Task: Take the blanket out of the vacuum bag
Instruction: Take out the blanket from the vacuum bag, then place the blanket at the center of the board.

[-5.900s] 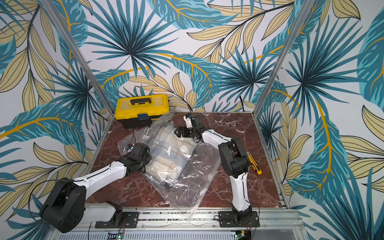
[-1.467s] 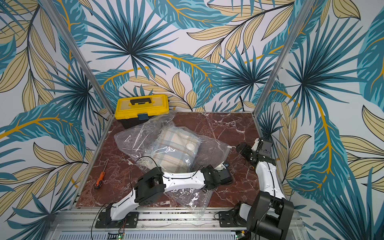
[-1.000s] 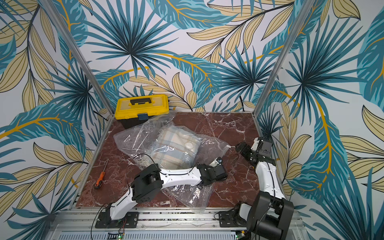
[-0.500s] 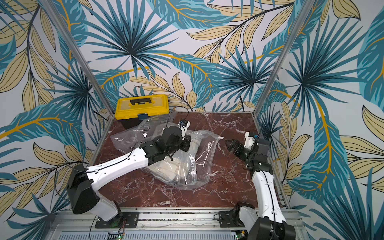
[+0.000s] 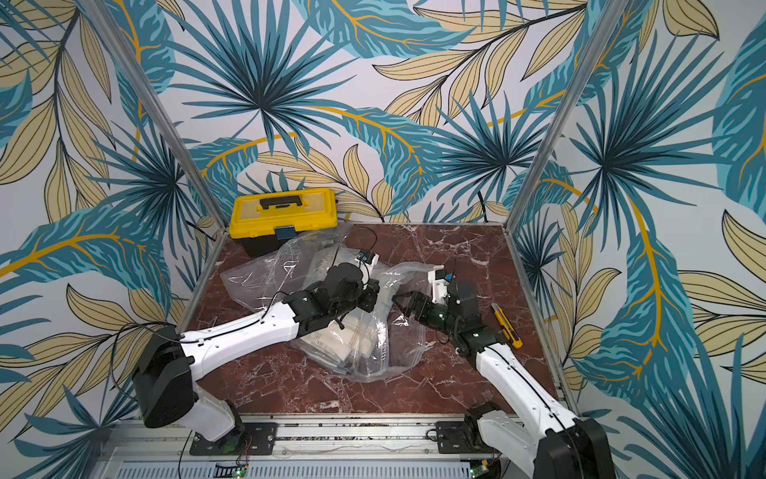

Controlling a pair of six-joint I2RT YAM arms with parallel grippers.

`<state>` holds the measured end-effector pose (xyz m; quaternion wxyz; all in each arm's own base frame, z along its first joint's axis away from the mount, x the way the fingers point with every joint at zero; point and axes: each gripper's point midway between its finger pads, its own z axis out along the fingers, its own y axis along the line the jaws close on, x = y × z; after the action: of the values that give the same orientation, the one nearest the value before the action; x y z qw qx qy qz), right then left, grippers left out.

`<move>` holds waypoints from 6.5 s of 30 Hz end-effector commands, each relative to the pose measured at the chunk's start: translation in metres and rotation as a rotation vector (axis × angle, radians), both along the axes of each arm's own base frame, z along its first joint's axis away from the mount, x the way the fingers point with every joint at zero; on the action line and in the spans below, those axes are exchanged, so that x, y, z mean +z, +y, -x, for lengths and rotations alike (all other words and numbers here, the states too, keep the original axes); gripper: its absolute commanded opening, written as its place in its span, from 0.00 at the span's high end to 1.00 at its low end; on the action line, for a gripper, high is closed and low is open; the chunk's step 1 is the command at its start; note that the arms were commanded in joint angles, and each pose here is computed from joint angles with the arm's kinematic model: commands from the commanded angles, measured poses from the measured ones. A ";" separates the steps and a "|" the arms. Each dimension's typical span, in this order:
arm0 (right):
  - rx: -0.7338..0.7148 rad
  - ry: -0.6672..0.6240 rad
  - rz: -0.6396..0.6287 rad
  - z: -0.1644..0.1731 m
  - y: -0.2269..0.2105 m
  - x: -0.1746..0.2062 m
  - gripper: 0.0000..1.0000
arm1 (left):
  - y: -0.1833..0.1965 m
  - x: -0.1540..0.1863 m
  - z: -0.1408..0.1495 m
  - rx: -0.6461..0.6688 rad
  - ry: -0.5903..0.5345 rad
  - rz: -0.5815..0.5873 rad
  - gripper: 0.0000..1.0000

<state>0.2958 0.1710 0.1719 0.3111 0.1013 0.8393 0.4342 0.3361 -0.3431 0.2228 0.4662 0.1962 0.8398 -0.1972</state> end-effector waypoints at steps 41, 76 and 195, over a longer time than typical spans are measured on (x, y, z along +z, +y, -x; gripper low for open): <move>0.082 0.019 -0.005 -0.051 0.096 -0.038 0.70 | 0.042 -0.003 -0.002 0.080 -0.070 -0.044 1.00; 0.080 0.105 0.108 -0.041 0.087 -0.078 0.55 | 0.046 -0.017 -0.002 0.073 -0.073 -0.109 1.00; -0.718 0.223 1.016 -0.051 -0.320 0.009 0.29 | 0.177 -0.101 0.013 0.514 0.081 -0.360 1.00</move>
<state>0.3711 -0.1541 0.1598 0.3612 0.2792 0.8810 -0.1242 0.3229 -0.1749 0.1201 0.4264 0.0521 0.9014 0.0542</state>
